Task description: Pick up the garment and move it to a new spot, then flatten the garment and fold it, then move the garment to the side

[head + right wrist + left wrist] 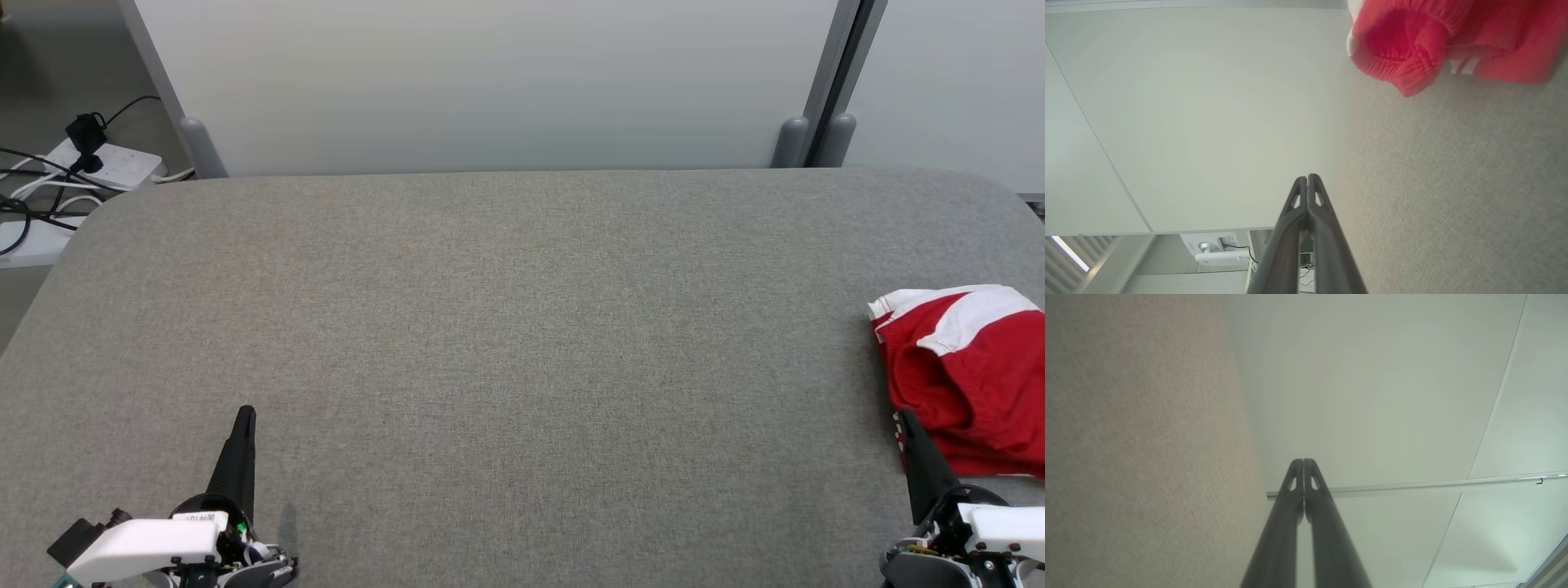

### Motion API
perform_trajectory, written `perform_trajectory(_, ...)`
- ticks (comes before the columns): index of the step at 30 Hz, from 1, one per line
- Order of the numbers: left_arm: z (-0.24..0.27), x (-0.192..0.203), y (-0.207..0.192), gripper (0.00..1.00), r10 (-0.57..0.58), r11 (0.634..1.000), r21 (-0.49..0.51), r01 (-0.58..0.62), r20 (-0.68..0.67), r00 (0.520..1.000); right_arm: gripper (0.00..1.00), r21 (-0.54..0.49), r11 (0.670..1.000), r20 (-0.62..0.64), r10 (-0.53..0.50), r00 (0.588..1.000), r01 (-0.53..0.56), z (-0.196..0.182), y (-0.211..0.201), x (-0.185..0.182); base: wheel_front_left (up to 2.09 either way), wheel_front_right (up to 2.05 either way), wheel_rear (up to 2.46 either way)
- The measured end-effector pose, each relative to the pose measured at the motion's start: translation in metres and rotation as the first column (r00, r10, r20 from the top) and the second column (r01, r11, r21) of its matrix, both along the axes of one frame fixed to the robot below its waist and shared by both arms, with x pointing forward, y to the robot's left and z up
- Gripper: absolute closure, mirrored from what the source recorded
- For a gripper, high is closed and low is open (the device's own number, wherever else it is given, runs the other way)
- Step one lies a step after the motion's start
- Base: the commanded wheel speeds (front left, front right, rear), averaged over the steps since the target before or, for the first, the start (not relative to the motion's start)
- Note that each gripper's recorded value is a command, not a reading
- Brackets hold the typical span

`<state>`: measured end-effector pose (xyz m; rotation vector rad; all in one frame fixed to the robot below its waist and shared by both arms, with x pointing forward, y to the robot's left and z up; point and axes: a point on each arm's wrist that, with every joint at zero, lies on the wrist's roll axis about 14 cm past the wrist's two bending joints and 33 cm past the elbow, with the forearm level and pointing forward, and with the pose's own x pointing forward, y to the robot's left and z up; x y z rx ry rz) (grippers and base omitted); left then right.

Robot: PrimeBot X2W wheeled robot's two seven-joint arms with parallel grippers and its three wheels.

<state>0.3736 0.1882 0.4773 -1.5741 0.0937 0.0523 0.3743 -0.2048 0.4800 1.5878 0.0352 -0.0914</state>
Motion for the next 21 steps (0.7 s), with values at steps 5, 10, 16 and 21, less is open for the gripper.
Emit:
perform_trajectory(5, 0.0, 0.0, 0.0005, 1.0, 0.001, 1.0, 0.0, -0.001, 0.0, 1.0, 1.0, 0.0, 1.0, 0.0, 0.002, 1.0, -0.002, 0.0001, 0.0002, 0.0001, 0.0, 0.0, 0.0)
perform_trajectory(10, 0.0, 0.0, 0.0009, 1.0, 0.003, 1.0, -0.001, -0.003, 0.0, 1.0, 1.0, 0.001, 1.0, 0.001, 0.002, 1.0, -0.002, 0.0003, 0.0, 0.0003, 0.0, 0.0, 0.0)
perform_trajectory(16, 0.0, -0.0001, 0.0012, 1.0, 0.004, 1.0, -0.001, -0.004, 0.0, 1.0, 1.0, 0.001, 1.0, 0.001, 0.0, 1.0, 0.0, 0.0005, -0.0004, 0.0003, 0.0, 0.0, 0.0)
perform_trajectory(21, 0.0, -0.0001, 0.0012, 1.0, 0.004, 1.0, -0.001, -0.004, 0.0, 1.0, 1.0, 0.001, 1.0, 0.001, 0.0, 1.0, 0.0, 0.0005, -0.0006, 0.0003, 0.0, 0.0, 0.0)
